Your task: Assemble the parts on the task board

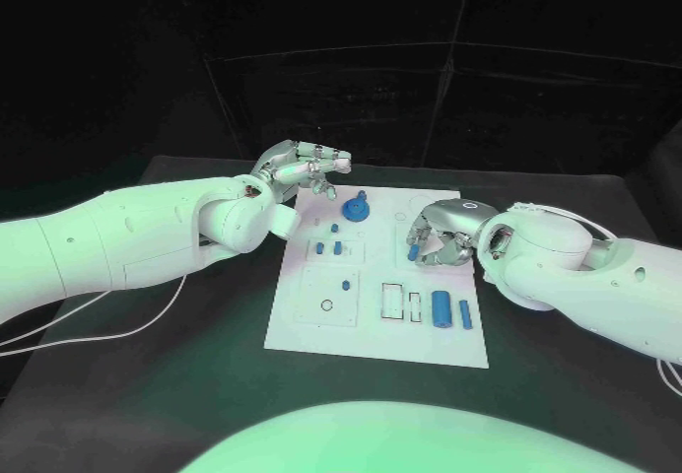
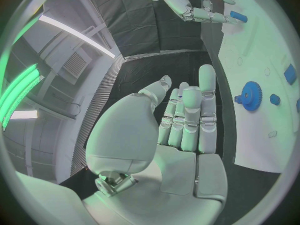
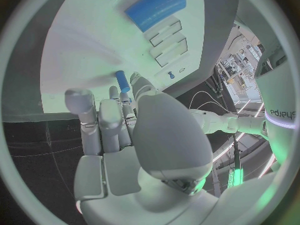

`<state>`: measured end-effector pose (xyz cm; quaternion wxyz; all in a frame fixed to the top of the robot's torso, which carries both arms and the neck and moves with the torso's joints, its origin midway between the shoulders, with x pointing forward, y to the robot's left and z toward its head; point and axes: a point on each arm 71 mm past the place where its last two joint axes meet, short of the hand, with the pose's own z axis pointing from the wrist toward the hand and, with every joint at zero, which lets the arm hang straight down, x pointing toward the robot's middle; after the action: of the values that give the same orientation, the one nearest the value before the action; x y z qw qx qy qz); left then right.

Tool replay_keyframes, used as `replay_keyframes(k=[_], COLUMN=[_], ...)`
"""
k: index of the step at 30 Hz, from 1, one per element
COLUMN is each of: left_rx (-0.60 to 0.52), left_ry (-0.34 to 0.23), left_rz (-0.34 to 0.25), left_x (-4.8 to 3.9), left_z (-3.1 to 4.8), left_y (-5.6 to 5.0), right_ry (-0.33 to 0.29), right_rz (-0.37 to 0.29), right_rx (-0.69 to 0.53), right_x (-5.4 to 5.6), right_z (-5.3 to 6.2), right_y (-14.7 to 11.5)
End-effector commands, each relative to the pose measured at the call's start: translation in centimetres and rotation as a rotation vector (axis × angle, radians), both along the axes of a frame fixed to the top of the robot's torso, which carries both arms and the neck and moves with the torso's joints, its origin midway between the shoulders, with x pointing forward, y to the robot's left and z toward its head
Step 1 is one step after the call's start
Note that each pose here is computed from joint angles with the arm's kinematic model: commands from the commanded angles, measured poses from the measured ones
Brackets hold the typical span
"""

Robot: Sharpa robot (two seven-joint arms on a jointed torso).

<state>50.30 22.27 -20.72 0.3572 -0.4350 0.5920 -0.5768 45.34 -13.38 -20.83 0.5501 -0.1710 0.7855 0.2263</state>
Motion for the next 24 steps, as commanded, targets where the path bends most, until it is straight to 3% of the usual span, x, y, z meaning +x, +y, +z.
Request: replay_keyframes(k=[1,24], left_rx=[-0.009,-0.01], left_ry=[-0.002,0.007], left_rz=[-0.012,-0.024], left_x=[0.02,0.03], left_z=[0.12,-0.01], left_y=[-0.17,-0.32], right_ry=[0.016,-0.004], right_rz=[0.012,0.012], right_rx=[-0.01,-0.018], right_x=[0.16,1.01], right_z=[-0.15,-0.83], right_y=[0.13,1.09])
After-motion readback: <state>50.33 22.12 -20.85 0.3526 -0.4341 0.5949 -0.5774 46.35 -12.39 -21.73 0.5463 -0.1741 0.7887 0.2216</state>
